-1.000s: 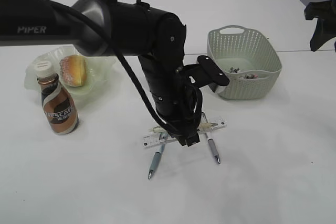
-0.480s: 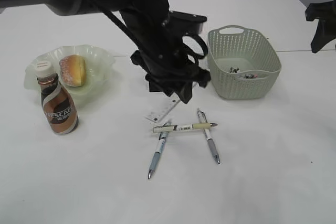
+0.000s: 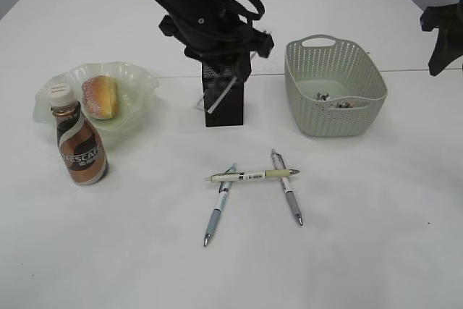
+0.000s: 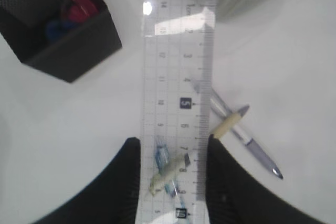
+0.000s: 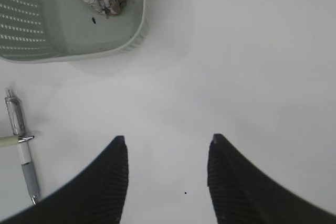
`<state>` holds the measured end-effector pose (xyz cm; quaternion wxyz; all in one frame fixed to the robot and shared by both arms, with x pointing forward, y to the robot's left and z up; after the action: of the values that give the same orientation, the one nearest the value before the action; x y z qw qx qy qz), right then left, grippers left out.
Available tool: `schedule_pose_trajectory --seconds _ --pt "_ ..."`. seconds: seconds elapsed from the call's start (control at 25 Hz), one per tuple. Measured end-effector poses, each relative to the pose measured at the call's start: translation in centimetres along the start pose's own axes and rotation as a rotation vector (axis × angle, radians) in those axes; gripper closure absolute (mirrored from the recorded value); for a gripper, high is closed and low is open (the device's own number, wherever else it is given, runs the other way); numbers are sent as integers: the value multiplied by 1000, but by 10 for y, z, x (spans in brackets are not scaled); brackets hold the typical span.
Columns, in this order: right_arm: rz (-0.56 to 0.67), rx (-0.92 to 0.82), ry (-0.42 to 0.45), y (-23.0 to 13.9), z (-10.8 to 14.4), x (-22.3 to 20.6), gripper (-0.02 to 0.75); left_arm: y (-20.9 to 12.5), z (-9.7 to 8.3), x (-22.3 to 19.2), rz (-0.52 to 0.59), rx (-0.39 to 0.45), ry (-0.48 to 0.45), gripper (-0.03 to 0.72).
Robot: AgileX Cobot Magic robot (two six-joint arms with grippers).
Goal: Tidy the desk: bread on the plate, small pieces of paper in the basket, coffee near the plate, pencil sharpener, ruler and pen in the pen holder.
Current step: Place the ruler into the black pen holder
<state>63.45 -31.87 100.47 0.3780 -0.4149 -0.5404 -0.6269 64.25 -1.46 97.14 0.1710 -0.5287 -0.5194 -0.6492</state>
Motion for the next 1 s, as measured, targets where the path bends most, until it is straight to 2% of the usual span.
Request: schedule_pose_trajectory --seconds 0.28,0.48,0.64,0.88,1.0 --pt "0 0 0 0 0 0 372 42 2 27 -270 -49 17 434" --pt "0 8 -14 0 -2 0 372 33 2 5 -400 -61 -7 434" --pt "-1 12 -23 0 -4 0 372 24 6 -11 -569 -70 -34 434" --pt "-1 19 -35 0 -6 0 372 47 28 4 -879 -52 -46 434" --pt "-1 22 -40 0 -7 0 372 50 45 -6 -940 -37 -30 434"
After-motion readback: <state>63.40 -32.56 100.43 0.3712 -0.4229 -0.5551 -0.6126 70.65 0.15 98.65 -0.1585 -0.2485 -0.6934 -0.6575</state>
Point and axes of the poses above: a point on each arm's last joint axis where the gripper is mounted, x pointing back along that axis away from the gripper, z along the wrist's bending axis when the last joint is at zero, y = z × x, the point moved 8 cm from there along -x, pointing out along that axis toward the gripper
